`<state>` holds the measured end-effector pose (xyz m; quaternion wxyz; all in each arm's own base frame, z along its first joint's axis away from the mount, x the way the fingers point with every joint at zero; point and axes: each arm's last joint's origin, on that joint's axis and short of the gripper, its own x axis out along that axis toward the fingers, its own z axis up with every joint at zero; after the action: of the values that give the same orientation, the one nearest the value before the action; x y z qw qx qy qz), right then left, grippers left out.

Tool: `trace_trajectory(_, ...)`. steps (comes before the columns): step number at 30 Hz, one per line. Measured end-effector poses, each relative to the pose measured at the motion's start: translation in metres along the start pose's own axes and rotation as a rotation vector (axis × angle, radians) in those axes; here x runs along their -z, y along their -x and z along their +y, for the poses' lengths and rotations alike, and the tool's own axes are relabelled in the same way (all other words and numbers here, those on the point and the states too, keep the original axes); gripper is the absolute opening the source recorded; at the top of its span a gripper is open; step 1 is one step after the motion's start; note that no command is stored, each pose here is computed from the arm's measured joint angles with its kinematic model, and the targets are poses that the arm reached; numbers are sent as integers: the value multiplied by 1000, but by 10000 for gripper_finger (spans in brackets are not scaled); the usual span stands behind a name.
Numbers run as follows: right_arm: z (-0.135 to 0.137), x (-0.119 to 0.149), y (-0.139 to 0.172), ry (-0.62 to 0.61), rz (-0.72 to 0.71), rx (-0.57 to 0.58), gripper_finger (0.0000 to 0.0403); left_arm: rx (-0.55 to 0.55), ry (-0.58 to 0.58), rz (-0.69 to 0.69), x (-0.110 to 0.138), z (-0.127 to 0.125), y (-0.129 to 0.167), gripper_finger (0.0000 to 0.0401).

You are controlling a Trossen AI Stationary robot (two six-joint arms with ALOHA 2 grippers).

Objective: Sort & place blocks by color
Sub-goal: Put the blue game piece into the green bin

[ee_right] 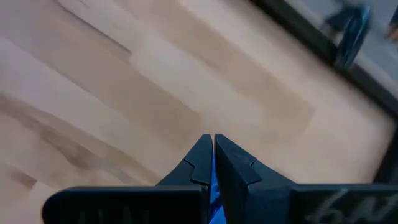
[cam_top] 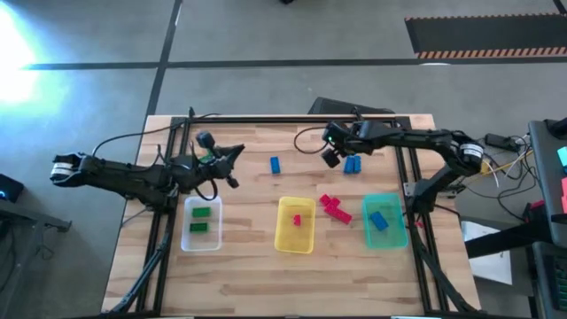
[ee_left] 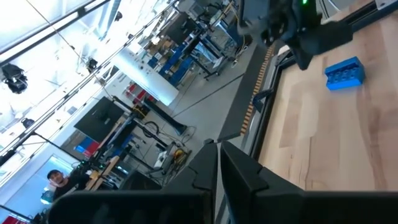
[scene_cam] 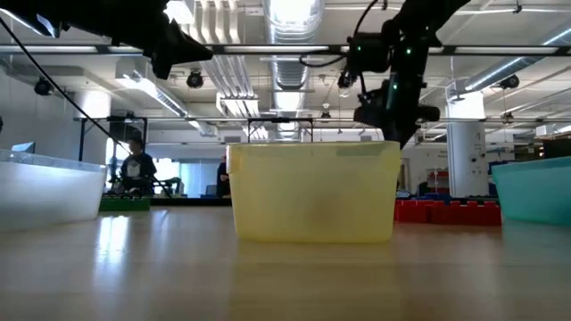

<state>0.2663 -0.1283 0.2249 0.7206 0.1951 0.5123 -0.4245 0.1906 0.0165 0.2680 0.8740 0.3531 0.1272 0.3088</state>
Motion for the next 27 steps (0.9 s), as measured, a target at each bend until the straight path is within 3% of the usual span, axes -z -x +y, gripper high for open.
trace_trajectory(6, -15, 8, -19, -104, 162, 49, 20, 2, -2, 2, 0, -1, 0, 3)
trace_trajectory(12, -19, 23, -16, -122, 262, 111, 88, 2, -3, 3, 0, -1, 0, 3)
trace_trajectory(20, -22, 41, -22, -175, 269, 125, 197, 5, -5, 8, 1, -2, -1, 3)
trace_trajectory(27, -21, 52, -39, -203, 238, 107, 241, 11, -12, 15, 2, -4, -2, 3)
